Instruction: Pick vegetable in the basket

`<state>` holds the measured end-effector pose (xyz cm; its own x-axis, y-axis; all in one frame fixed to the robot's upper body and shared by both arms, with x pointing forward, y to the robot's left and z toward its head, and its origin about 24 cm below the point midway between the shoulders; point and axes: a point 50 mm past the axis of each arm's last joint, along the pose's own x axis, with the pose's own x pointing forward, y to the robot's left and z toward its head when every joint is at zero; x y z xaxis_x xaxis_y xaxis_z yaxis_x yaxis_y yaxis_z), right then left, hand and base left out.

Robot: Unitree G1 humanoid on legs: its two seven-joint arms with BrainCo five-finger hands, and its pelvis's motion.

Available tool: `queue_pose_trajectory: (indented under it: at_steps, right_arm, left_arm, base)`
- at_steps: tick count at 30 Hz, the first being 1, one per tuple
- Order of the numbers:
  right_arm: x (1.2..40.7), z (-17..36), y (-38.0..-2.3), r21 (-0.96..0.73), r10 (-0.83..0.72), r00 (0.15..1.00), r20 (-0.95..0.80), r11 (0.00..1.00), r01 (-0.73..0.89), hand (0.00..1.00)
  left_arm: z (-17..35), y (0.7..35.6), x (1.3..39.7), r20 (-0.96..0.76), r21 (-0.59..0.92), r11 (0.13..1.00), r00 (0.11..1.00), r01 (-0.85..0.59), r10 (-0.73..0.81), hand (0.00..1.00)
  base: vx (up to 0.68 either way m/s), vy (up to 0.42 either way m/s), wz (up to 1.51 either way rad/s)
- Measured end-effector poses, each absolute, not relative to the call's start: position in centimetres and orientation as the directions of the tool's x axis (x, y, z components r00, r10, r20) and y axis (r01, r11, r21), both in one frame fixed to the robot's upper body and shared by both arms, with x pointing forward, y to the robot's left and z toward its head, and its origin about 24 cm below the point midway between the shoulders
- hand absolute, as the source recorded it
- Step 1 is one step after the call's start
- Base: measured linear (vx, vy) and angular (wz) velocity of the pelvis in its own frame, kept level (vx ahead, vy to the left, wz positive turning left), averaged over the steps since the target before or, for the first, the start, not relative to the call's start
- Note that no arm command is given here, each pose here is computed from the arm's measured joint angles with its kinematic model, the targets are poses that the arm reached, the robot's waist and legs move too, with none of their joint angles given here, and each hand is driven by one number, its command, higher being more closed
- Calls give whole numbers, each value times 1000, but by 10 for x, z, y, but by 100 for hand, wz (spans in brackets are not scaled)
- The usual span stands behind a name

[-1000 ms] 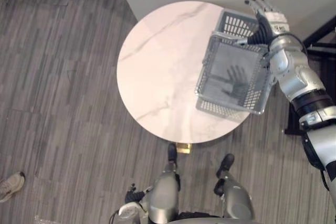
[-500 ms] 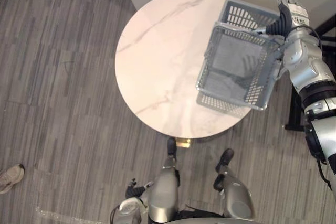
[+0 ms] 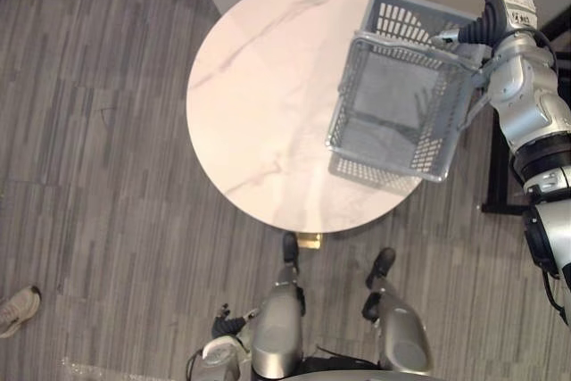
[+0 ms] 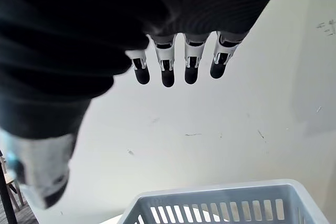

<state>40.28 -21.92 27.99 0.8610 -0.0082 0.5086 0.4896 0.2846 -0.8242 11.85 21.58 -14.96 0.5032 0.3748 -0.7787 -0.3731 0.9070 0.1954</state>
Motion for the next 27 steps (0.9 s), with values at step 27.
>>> queue_pose_trajectory:
  at_steps: [27]
  right_arm:
    - [405,236,-222,-901,18,923,385,223,372,0]
  left_arm:
    - [-149,215,119,-776,202,907,504,-371,379,0]
  base:
    - [0,0,0]
